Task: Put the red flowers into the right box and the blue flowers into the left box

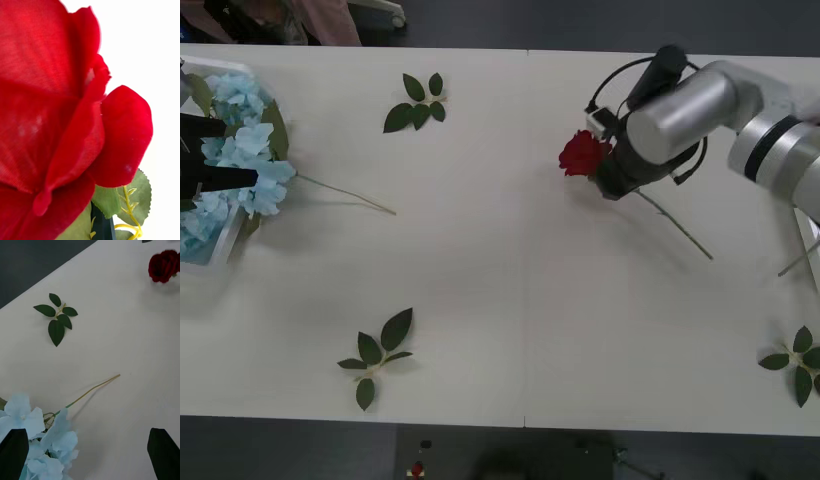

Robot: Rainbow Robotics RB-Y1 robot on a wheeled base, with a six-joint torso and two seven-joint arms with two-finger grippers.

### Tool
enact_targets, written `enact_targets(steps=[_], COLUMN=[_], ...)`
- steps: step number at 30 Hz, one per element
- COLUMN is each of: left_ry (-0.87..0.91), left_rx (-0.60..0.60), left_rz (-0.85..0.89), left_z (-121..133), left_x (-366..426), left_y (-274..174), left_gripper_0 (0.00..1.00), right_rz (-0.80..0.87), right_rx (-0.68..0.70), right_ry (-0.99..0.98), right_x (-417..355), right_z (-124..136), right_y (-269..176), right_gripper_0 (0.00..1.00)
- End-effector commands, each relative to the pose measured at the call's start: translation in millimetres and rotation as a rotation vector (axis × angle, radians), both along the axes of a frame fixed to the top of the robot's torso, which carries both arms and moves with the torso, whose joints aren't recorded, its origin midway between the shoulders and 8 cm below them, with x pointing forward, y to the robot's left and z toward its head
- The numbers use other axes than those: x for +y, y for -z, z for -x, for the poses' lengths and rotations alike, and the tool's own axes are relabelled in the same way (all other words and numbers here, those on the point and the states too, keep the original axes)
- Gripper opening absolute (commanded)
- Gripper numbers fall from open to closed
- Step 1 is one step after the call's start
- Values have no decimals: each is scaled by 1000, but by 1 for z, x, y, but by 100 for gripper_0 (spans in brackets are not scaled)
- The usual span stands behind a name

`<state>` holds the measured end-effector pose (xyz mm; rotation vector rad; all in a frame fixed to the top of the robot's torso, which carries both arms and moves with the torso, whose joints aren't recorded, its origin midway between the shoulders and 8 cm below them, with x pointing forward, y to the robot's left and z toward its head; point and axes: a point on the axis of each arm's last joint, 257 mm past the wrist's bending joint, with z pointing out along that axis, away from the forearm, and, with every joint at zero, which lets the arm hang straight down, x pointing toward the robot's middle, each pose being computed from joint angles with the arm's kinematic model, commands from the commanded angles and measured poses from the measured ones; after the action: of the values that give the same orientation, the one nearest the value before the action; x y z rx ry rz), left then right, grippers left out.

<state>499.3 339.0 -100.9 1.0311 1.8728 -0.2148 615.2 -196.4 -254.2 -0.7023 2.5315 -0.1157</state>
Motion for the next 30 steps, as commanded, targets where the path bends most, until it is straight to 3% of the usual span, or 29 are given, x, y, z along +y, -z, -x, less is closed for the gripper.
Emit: enact_targets(steps=[1, 5, 8, 11, 20, 26, 30], left_ry=[22, -30, -36, -18, 116, 207, 252], left_rx=[-55, -45, -42, -58, -167, -226, -197], left_rz=[-34, -27, -92, -175, -726, -1176, -1296], left_z=[-6, -15, -30, -43, -93, -123, -134], left_x=[1, 13, 15, 13, 0, 0, 2], left_y=[-17, -5, 10, 9, -26, 7, 49], left_gripper_0=[92, 92, 95, 97, 98, 98, 98], right_rz=[-129, -223, -250, -218, -170, -106, -54], right_rx=[-70, -60, -35, -37, -144, -240, -312], right_ry=[186, 364, 507, 576, 753, 820, 833], right_x=[-71, -158, -227, -289, -408, -444, -463], right_z=[-26, -7, 17, 35, 52, 49, 46], right_y=[-120, -191, -208, -208, -160, -138, -127], right_gripper_0=[0, 0, 0, 0, 0, 0, 0])
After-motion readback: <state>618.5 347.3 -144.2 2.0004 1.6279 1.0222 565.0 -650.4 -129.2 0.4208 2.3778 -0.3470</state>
